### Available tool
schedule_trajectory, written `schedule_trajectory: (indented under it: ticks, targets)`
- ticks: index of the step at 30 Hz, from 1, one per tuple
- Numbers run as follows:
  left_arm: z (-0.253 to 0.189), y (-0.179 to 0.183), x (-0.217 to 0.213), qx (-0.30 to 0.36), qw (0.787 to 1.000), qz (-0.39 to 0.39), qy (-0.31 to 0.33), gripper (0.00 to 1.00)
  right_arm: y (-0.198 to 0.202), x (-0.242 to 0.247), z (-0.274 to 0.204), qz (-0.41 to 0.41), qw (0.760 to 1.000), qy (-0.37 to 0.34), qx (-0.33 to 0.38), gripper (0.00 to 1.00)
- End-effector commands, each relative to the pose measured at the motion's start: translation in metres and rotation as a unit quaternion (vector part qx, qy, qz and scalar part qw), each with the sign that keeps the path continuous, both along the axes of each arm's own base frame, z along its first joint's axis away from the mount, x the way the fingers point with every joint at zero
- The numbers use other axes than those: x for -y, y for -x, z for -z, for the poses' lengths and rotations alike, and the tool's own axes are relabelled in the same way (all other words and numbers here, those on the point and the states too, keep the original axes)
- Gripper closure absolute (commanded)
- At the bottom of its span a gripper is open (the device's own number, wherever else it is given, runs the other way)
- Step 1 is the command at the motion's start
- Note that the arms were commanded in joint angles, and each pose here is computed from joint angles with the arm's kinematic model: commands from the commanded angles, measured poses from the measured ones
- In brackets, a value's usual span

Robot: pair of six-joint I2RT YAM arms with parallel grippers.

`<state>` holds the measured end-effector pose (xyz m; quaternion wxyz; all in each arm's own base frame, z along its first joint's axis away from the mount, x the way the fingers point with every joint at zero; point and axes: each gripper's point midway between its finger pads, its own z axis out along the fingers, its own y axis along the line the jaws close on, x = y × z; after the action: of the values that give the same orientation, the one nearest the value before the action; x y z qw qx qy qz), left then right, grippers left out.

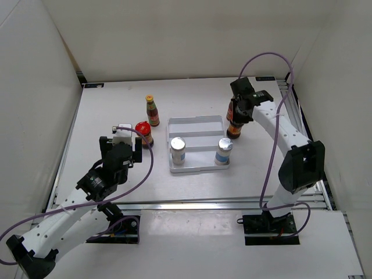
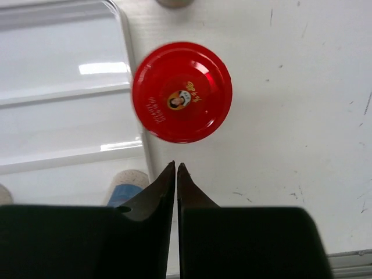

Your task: Organize the condiment bottles

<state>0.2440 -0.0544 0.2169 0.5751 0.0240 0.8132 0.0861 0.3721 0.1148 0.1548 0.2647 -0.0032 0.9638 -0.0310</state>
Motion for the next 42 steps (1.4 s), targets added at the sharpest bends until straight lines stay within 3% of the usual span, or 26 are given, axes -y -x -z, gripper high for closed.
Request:
schedule_trajectory:
  ticks: [1, 5, 6, 8, 9, 11, 26, 30, 37, 38, 40, 41, 42]
  targets:
    - [-0.005, -0.001, -0.004, 0.011, 1.000, -0.011, 0.002, 0.00, -0.010, 0.002, -0.076, 0.008, 0.995, -0.002, 0.096, 0.93]
    - [-0.005, -0.001, -0.004, 0.011, 1.000, -0.011, 0.002, 0.00, -0.009, 0.005, -0.075, 0.007, 0.996, 0.008, 0.093, 0.93]
    - [-0.005, -0.001, -0.004, 0.011, 1.000, -0.011, 0.002, 0.00, -0.008, 0.005, -0.074, 0.007, 0.996, 0.008, 0.093, 0.85]
    - [-0.005, -0.001, -0.004, 0.011, 1.000, -0.011, 0.002, 0.00, -0.006, 0.003, -0.066, -0.004, 0.997, 0.006, 0.082, 0.50]
    - [-0.007, -0.001, -0.004, 0.015, 1.000, -0.011, 0.005, 0.00, -0.007, 0.002, -0.060, -0.004, 0.997, 0.006, 0.081, 0.18]
    - [-0.007, -0.001, -0.004, 0.015, 1.000, -0.011, 0.005, 0.00, -0.008, 0.002, -0.061, -0.008, 0.996, 0.006, 0.088, 0.01]
    - [-0.008, 0.000, -0.004, 0.017, 1.000, -0.007, 0.009, 0.00, -0.032, 0.003, 0.023, 0.000, 1.000, -0.012, -0.012, 0.01]
    - [-0.008, 0.000, -0.002, 0.016, 1.000, -0.003, 0.011, 0.00, -0.039, 0.006, 0.028, 0.005, 1.000, -0.013, -0.009, 0.01]
    - [-0.004, -0.001, -0.001, 0.009, 1.000, -0.003, 0.005, 0.00, -0.042, 0.007, 0.040, 0.001, 0.999, -0.037, -0.020, 0.22]
    - [-0.004, -0.001, -0.001, 0.009, 1.000, -0.003, 0.005, 0.00, -0.041, 0.004, 0.040, -0.002, 0.999, -0.042, -0.022, 0.34]
    - [-0.004, -0.001, -0.001, 0.009, 1.000, -0.003, 0.005, 0.00, -0.041, 0.004, 0.040, -0.002, 0.999, -0.043, -0.022, 0.47]
    - [-0.004, -0.001, -0.001, 0.009, 1.000, -0.003, 0.005, 0.00, -0.041, 0.004, 0.040, -0.002, 0.999, -0.043, -0.022, 0.63]
    - [-0.004, -0.001, -0.001, 0.009, 1.000, -0.003, 0.005, 0.00, -0.041, 0.005, 0.029, -0.003, 0.999, -0.046, -0.009, 0.69]
